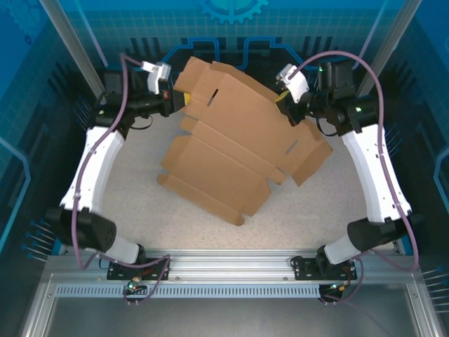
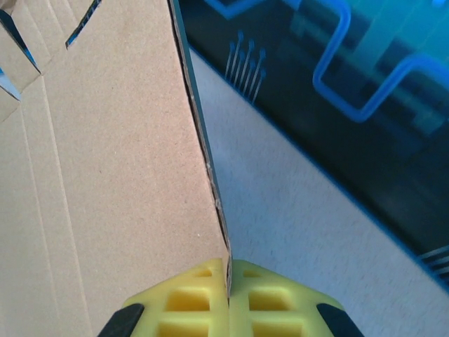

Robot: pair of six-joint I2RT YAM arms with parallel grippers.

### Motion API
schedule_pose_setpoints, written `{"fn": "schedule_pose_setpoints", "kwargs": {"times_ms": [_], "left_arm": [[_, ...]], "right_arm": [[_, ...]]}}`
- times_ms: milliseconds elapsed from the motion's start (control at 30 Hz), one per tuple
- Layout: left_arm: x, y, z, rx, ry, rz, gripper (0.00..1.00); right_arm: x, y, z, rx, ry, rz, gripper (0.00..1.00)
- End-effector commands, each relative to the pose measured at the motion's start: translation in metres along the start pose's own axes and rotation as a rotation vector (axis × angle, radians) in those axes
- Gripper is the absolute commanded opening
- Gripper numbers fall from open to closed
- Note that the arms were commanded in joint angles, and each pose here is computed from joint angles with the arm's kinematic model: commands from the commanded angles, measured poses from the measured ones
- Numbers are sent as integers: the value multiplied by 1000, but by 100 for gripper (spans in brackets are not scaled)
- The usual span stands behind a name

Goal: Fold the paper box

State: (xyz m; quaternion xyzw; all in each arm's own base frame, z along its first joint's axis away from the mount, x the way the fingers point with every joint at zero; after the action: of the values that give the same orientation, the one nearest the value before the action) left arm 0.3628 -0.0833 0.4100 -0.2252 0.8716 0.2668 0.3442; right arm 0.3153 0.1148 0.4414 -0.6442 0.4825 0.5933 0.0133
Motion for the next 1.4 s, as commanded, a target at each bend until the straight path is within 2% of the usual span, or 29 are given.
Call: {"fn": "schedule_pose_setpoints", "kwargs": {"times_ms": [0, 300, 367, 500, 600, 733, 933, 1200, 1367], "left_arm": [[-7, -26, 24, -67, 81, 21, 1], [11, -113, 95, -125, 149, 140, 8], [15, -125, 107, -132, 170, 152, 21], [24, -142, 129, -156, 195, 177, 36], [29, -144, 138, -202, 197, 180, 42], [41, -134, 132, -224, 199, 151, 44], [80, -108, 107, -205, 200, 46, 46], [147, -121, 76, -180, 184, 129, 47], [170, -126, 73, -171, 202, 152, 47]], "right_arm": [[33, -23, -11, 15, -117, 171, 0], [96, -98, -22, -3, -49, 357, 0], [112, -113, -24, 0, -38, 409, 0], [143, -141, -25, -19, -29, 513, 0], [164, -158, -23, -22, -20, 572, 0], [190, -171, -20, 20, 4, 642, 0], [211, -178, -13, 135, 67, 663, 0], [214, -187, 5, 276, 263, 657, 0], [213, -189, 14, 331, 357, 597, 0]]}}
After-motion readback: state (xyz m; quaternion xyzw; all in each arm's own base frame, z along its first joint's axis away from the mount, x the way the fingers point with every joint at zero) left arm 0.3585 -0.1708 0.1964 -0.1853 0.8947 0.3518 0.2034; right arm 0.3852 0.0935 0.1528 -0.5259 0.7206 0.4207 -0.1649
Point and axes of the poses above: each hand's point on the last joint's axis, 136 mm out from that joint toward the fingers, its own y axis back along the fingers, its own z axis along the line the jaws close on, x = y × z, the point moved 9 cm from there along y, back along the fingers, and after that the axes turned 10 degrees about y, right-handed, at the moved point
